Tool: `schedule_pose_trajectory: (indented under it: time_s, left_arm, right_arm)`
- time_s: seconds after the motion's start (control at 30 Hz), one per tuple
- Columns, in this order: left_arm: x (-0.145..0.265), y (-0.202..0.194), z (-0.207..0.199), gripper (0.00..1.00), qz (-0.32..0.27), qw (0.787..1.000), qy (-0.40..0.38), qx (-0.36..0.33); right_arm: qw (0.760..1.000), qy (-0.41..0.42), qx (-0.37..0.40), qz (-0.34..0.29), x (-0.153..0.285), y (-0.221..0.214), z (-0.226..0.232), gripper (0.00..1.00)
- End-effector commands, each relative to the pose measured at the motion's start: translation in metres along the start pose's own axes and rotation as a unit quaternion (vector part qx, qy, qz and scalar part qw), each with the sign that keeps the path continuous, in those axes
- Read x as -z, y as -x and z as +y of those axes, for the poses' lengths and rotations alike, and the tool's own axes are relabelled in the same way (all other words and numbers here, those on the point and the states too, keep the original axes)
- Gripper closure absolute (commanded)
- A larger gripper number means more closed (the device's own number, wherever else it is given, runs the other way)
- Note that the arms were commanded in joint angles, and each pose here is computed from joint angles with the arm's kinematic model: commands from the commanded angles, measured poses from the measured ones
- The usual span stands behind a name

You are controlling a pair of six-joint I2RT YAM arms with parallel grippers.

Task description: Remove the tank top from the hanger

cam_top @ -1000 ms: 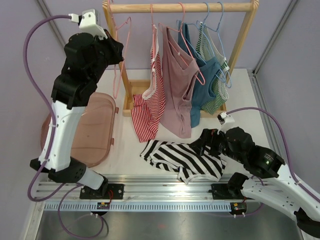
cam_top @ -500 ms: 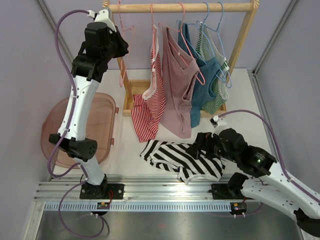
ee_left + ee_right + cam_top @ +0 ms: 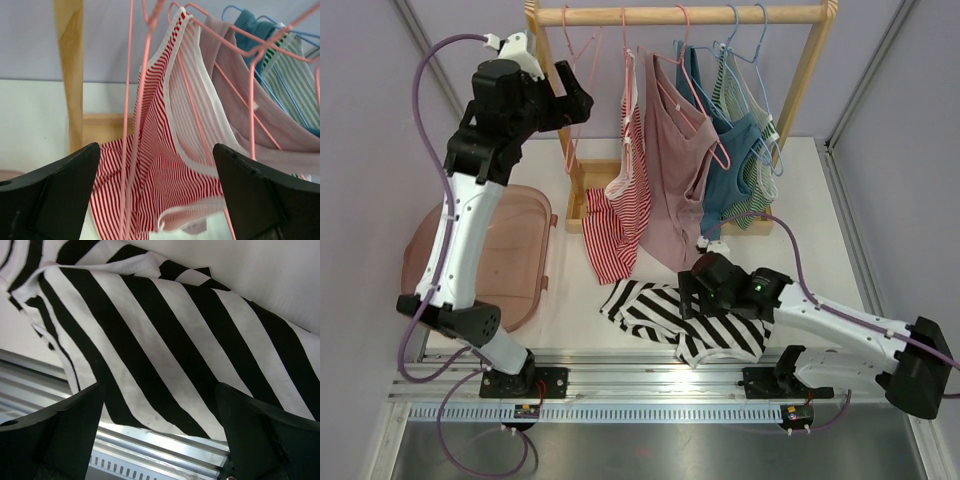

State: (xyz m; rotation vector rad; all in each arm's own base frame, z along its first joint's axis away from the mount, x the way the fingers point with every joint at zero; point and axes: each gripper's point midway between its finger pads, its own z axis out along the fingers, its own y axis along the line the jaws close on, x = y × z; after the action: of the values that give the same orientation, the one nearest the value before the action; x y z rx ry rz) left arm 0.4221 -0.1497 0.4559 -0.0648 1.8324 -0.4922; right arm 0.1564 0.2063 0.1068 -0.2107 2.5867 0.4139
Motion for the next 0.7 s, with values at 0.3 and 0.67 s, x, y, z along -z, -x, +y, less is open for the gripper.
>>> schedule_pose_trajectory:
  time_s: [0.3,0.67]
  left_arm:
    - [0.171,-0.012,0.012,0.01,-0.090,0.996,-0.009,0.014]
    - [0.229,-0.097,0.063,0.01,-0.108,0.993,0.024,-0.040]
  right_arm:
    - [0.998,-0.064,0.005,0.016,-0.067,-0.014,0.008,0.00]
    - [0.991,-0.104,0.040,0.073,-0.103,-0.048,0.010,0.76]
